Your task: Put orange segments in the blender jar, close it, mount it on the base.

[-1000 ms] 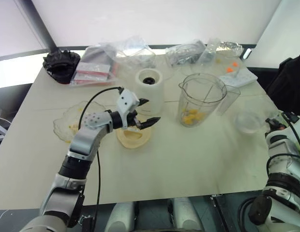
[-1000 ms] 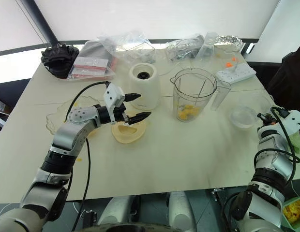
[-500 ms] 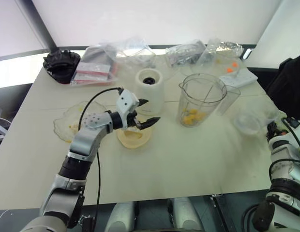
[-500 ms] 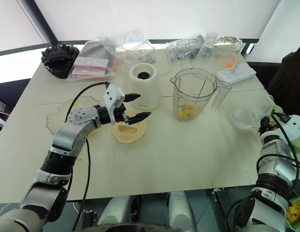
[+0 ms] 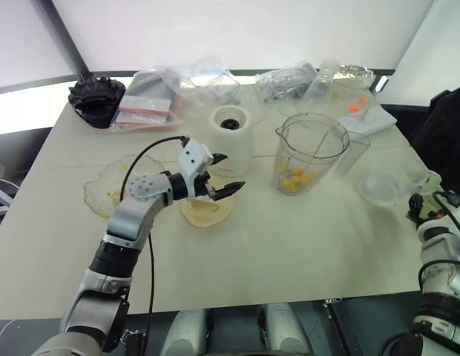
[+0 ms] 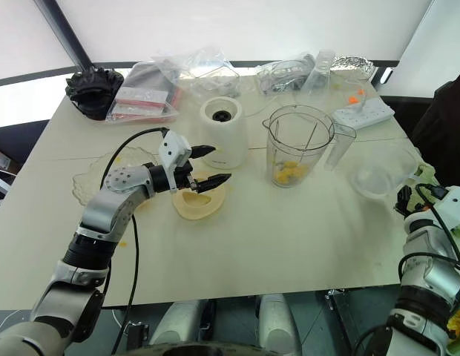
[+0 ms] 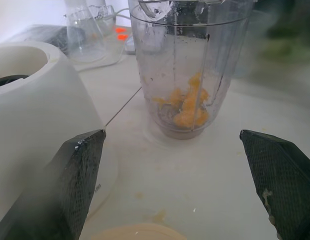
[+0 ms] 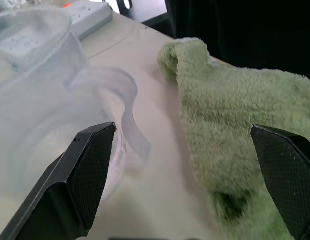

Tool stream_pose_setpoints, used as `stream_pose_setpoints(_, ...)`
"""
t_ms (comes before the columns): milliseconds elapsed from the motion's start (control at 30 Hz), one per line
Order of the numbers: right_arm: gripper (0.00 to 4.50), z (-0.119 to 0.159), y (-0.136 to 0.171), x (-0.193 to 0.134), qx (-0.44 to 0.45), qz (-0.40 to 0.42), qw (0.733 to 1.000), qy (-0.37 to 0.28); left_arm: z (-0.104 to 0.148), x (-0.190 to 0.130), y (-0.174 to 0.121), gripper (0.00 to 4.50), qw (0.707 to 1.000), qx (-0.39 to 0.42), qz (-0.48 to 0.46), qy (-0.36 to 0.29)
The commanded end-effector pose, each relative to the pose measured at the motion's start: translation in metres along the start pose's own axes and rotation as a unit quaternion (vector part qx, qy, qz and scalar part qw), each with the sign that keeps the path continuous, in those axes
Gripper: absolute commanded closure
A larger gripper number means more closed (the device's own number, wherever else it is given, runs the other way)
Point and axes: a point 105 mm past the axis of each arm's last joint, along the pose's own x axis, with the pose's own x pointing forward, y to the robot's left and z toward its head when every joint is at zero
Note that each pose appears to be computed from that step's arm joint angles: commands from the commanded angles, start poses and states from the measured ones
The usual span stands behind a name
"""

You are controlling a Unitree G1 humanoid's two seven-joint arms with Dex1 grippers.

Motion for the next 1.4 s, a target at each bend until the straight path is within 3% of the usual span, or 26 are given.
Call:
stream_pose_setpoints(33,0.08,0.009,0.008,-0.013,-0.006,0.023,1.0,-0.015,0.012,-0.001,-0.001,0.0,1.0,0.019,-0.007,-0.013)
stream_pose_setpoints(200,0.08,0.007,0.01,-0.035,-0.029,0.04,0.999,-0.011,0.012,0.0,0.004,0.0,0.999,0.033,-0.012,-0.005)
stream_pose_setpoints(333,0.08,0.017,0.022,-0.061,-0.109,0.103,0.989,-0.001,0.011,-0.003,0.013,0.0,0.998,0.051,-0.025,0.01)
stream_pose_setpoints(567,0.08,0.04,0.056,-0.113,-0.208,0.259,0.943,0.038,0.009,-0.009,0.029,0.0,0.991,0.086,-0.083,0.059)
stream_pose_setpoints(733,0.08,0.062,0.087,-0.139,-0.207,0.342,0.916,0.029,-0.001,-0.017,0.036,0.0,0.975,0.115,-0.155,0.112)
stream_pose_setpoints(833,0.0,0.066,0.107,-0.149,-0.213,0.382,0.899,0.025,-0.01,-0.018,0.042,0.9,0.963,0.135,-0.184,0.147)
stream_pose_setpoints(933,0.0,0.062,0.124,-0.154,-0.218,0.409,0.886,0.027,-0.019,-0.015,0.05,2.37,0.95,0.166,-0.196,0.18)
stream_pose_setpoints(1400,0.0,0.042,0.149,-0.159,-0.233,0.446,0.863,0.044,-0.051,-0.007,0.041,2.37,0.913,0.181,-0.268,0.248)
